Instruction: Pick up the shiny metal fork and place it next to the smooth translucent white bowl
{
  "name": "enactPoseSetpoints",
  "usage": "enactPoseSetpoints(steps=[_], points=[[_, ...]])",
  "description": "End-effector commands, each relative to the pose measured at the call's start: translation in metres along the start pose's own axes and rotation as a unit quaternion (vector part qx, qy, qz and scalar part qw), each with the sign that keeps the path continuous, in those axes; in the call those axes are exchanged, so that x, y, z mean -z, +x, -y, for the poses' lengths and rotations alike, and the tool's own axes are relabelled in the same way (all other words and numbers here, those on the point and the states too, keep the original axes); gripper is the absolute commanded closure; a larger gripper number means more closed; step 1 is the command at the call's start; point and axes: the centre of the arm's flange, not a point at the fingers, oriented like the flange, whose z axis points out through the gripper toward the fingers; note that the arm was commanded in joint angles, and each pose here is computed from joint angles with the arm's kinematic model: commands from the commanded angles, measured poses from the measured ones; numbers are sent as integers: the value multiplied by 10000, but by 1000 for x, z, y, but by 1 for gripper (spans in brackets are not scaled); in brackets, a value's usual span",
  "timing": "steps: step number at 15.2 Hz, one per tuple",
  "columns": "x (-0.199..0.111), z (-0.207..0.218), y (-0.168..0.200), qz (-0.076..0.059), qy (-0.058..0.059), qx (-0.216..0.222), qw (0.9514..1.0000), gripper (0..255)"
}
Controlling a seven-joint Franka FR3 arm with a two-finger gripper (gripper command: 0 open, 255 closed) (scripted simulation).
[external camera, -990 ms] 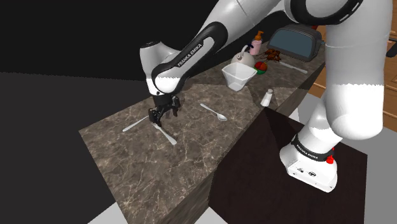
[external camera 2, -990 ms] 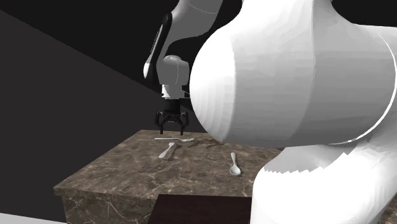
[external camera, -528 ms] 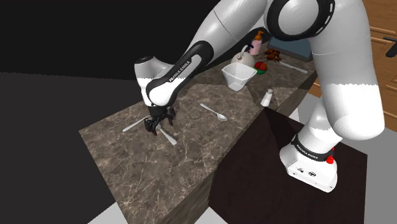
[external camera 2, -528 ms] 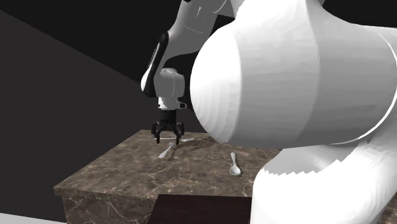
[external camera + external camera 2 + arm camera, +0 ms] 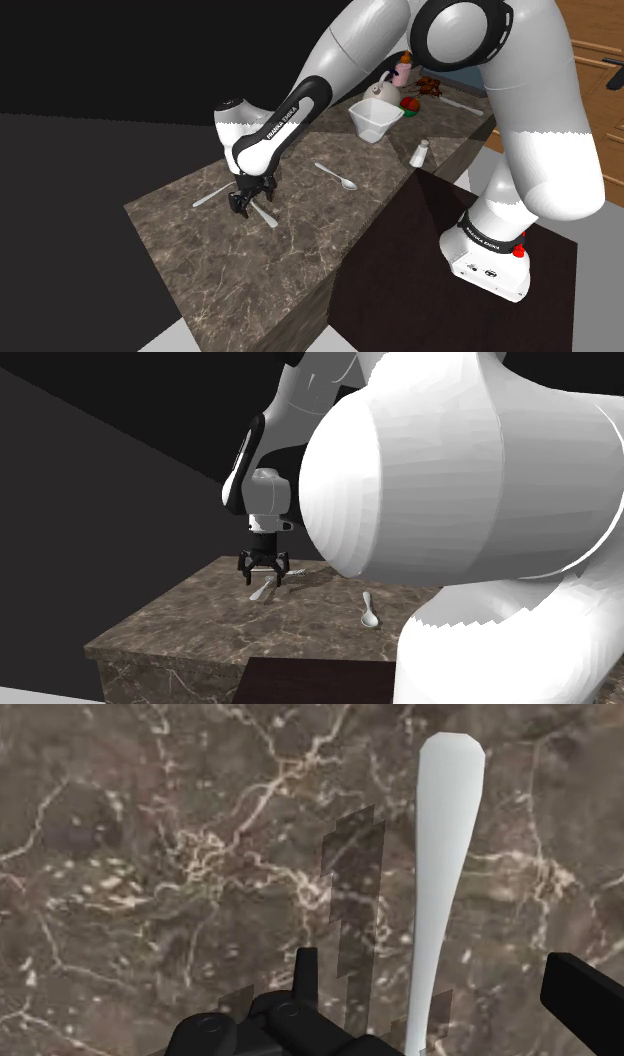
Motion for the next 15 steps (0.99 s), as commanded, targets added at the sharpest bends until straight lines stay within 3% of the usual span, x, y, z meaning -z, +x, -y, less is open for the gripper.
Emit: enactPoseSetpoints(steps=[1, 3, 4, 15], points=[[0, 0, 0, -1, 0, 0, 10000, 0], [0, 0, 0, 0, 0, 0, 10000, 0], [0, 0, 0, 0, 0, 0, 10000, 255], [10, 0, -2, -1, 0, 0, 10000, 255]])
